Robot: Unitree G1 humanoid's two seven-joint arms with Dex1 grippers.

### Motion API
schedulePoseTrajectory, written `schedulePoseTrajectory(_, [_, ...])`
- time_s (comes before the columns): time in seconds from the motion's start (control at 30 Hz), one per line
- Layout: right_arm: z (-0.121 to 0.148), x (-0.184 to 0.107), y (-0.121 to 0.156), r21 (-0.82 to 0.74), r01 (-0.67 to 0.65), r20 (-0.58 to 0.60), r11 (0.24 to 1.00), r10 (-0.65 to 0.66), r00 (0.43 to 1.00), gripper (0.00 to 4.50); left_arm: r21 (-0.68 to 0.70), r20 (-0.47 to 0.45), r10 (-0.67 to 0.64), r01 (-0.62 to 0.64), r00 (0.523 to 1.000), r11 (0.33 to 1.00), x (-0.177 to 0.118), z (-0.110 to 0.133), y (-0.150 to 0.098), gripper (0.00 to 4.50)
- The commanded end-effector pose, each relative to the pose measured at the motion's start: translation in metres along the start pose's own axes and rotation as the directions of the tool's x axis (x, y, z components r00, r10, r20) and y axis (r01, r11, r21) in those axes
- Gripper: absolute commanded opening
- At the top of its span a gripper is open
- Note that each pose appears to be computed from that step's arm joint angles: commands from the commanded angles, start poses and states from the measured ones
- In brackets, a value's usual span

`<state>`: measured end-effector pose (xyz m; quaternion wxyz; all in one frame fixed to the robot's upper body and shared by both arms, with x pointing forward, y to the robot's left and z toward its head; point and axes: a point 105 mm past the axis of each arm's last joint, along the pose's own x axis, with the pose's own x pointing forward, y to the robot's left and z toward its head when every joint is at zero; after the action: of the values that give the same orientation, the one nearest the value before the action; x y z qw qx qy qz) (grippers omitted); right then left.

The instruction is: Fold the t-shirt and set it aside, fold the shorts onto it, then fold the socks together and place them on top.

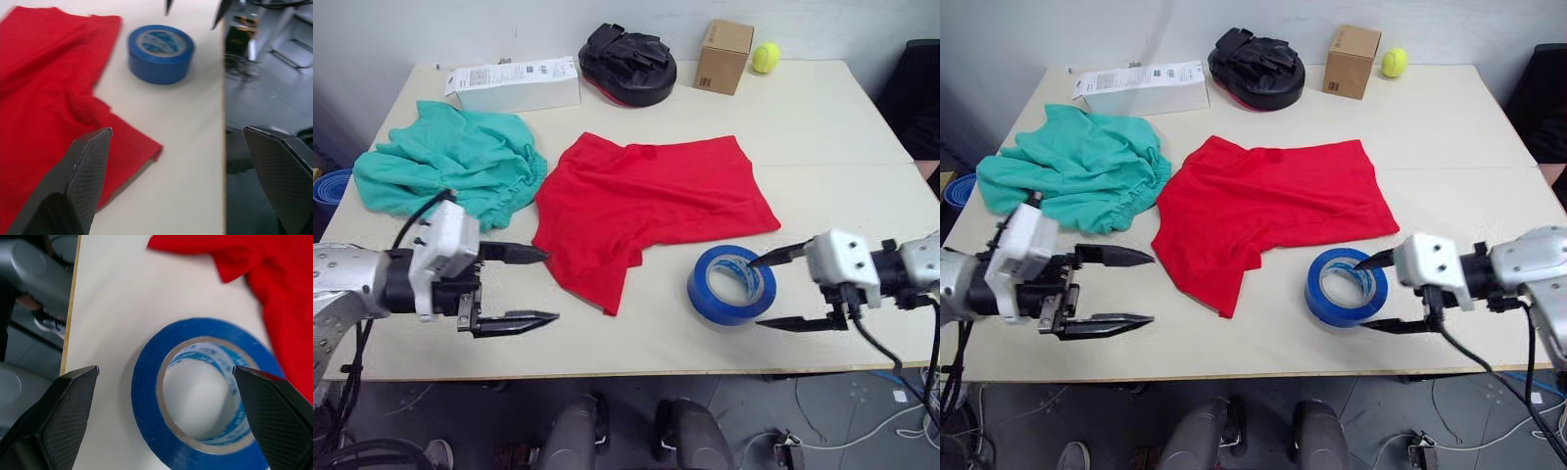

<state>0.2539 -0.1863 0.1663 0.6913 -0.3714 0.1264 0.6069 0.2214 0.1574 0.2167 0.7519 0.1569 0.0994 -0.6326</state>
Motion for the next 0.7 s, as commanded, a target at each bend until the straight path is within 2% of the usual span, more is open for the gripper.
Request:
schedulePoseTrajectory(0.03, [-0.007, 0.013, -0.008, -0.039, 0.044, -0.048, 0.998, -0.046, 0.998, 4.47, 0.046, 0.015, -0.063, 0.062, 0.998, 0.997, 0.007, 0.010, -0.004, 4.50])
schedulePoseTrajectory(0.2, [-0.022, 0.023, 0.001, -0.047, -0.012, -0.112, 0.999, 0.007, 0.994, 4.47, 0.070, 0.029, -0.072, 0.070, 0.997, 0.995, 0.011, 0.014, -0.003, 4.50])
schedulePoseTrajectory(0.3, [-0.025, 0.028, 0.002, -0.047, -0.015, -0.113, 0.999, 0.009, 0.994, 3.90, 0.079, 0.046, -0.071, 0.067, 0.996, 0.995, 0.011, 0.018, -0.001, 4.50])
schedulePoseTrajectory(0.53, [-0.022, 0.028, -0.003, -0.024, 0.041, -0.055, 0.999, -0.042, 0.998, 1.43, 0.107, 0.064, -0.087, 0.080, 0.994, 0.991, 0.018, 0.020, 0.001, 4.50])
schedulePoseTrajectory(0.57, [-0.023, 0.025, -0.003, -0.013, 0.051, -0.054, 0.999, -0.051, 0.997, 1.21, 0.109, 0.069, -0.092, 0.084, 0.993, 0.990, 0.019, 0.020, 0.001, 4.50])
schedulePoseTrajectory(0.7, [-0.031, -0.009, -0.011, 0.072, 0.154, -0.083, 0.985, -0.148, 0.985, 1.21, 0.103, 0.111, -0.119, 0.107, 0.987, 0.989, 0.024, 0.027, 0.005, 4.50])
